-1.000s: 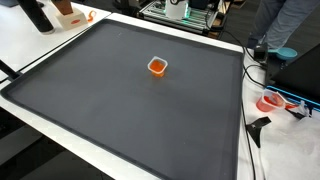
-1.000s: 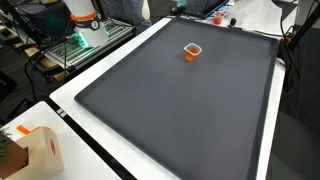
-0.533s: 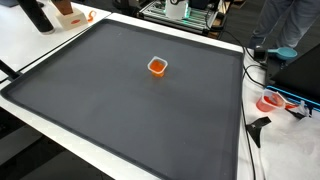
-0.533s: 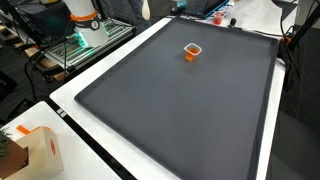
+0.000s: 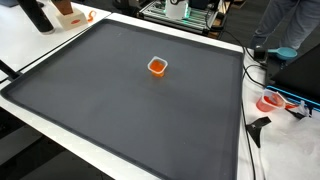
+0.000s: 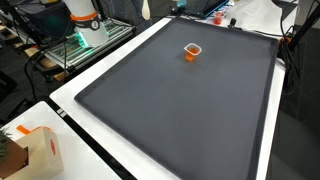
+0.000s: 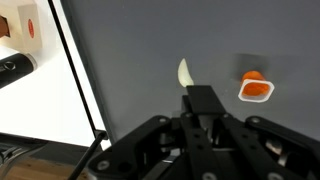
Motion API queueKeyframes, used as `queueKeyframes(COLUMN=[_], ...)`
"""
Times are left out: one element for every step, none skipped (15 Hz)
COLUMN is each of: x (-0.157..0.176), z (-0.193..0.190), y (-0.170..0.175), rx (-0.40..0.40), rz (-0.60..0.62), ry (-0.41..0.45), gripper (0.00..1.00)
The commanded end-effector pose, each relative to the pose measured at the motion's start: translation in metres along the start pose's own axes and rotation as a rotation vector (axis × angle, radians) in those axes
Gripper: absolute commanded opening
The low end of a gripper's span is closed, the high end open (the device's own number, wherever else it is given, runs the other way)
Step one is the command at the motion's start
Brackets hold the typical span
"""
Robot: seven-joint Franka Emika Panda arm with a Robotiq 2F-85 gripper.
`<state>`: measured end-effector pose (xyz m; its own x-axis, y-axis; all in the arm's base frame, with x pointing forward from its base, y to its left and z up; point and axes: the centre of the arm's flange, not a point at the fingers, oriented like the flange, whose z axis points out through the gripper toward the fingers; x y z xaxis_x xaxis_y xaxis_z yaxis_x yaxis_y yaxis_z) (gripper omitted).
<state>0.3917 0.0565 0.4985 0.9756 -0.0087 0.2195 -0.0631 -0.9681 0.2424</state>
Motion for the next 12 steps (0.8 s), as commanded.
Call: queueKeyframes(x=[0.002,0.007,0.014,0.022,0.029,0.036,0.043,0.049,0.055,0.061,0.066,0.072], z=[0.002,0.005,0.01,0.013,0.018,0.023,0.029,0.037,0.045,0.055,0.063,0.073], y=[0.0,0.002,0.006,0.009,0.013,0.016,0.02,0.024,0.027,0.03,0.033,0.036], rx=[0.026,0.046,0.09,0.125,0.168,0.208,0.242,0.283,0.323,0.357,0.387,0.429], rz=[-0.006,-0.002,0.008,0.022,0.035,0.05,0.061,0.074,0.085,0.096,0.105,0.113], ry=[-0.001,0.004,0.02,0.039,0.059,0.073,0.09,0.098,0.104,0.106,0.107,0.103], gripper=[0.03,0.03,0.03,0.03,0.03,0.03,0.03,0.03,0.03,0.03,0.03,0.03])
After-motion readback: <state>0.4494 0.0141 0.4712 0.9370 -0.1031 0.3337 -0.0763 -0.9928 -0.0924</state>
